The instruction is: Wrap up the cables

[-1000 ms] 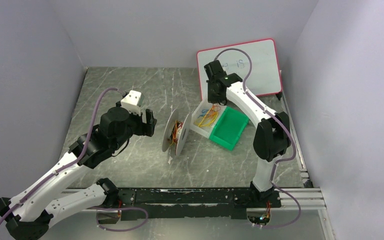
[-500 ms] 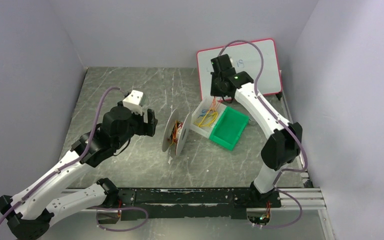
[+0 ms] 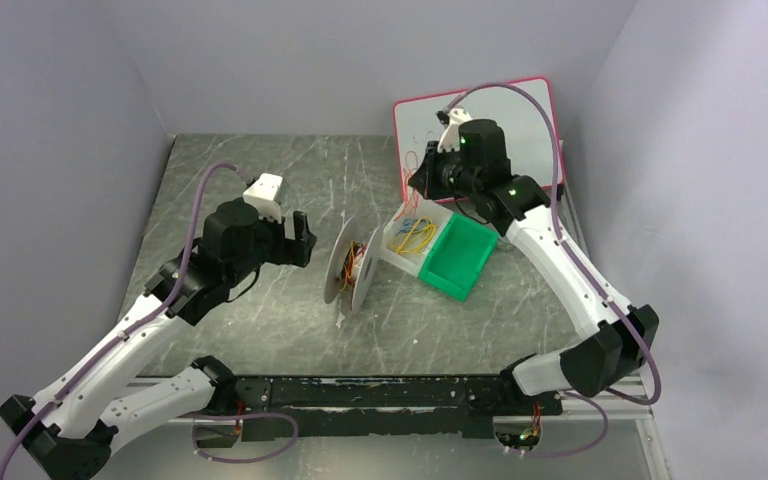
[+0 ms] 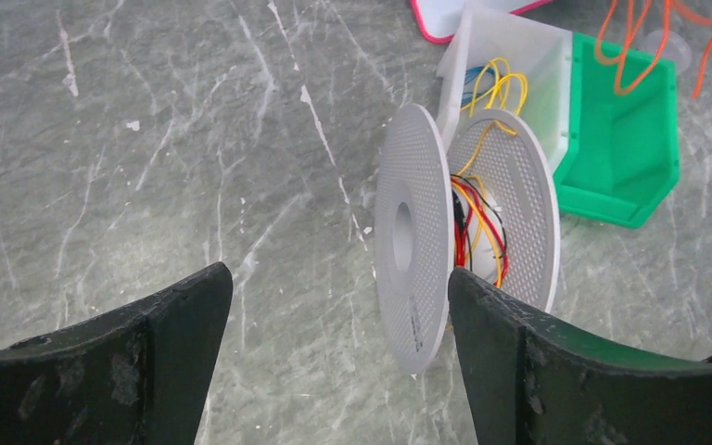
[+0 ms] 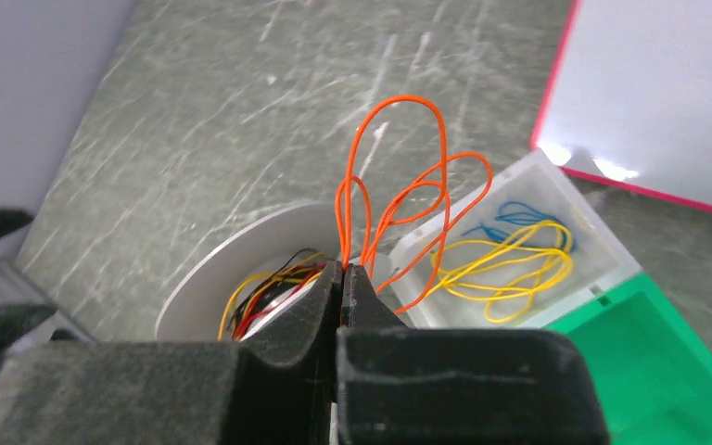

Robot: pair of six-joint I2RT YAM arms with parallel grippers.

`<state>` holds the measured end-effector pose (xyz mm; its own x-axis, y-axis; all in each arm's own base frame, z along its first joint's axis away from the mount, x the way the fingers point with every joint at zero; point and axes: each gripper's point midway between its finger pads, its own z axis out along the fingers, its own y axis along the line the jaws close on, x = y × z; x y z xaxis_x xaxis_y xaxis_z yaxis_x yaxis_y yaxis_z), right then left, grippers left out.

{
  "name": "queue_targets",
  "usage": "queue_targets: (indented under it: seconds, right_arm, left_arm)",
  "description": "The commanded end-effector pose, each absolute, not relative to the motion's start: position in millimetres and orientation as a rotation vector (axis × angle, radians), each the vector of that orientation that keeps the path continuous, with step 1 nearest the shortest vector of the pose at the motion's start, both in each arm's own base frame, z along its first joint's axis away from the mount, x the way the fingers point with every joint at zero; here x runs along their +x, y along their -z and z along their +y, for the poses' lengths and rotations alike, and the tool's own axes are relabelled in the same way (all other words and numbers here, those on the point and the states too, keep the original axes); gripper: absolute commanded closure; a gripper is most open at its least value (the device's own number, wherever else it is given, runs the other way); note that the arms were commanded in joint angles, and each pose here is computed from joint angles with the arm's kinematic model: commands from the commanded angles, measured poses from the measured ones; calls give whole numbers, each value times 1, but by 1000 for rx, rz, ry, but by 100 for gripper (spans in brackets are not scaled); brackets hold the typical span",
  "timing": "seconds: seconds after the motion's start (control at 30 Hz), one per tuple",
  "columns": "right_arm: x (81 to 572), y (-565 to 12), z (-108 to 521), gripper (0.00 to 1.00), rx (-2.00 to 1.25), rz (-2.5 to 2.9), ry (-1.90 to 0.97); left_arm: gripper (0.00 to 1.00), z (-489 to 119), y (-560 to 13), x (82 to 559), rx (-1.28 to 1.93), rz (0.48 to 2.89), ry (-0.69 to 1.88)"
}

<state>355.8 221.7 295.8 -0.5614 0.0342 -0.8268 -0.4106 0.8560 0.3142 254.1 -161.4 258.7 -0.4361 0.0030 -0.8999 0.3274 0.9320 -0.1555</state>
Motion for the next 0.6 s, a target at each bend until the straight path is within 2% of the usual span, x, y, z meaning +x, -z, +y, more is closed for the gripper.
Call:
queue_targets:
  seconds: [0.0, 0.23, 0.57]
  right_arm:
    - [325, -314, 253, 100, -522, 1952, -818]
    - [283, -320, 268, 100, -704, 1838, -1008]
    - [226, -331, 278, 100, -934, 1693, -1250]
  left_arm:
    - [10, -177, -275, 252, 272, 1933, 518]
    - [10, -191, -289, 243, 321, 1885, 640]
    - [11, -236, -332, 204, 506, 1736, 1008]
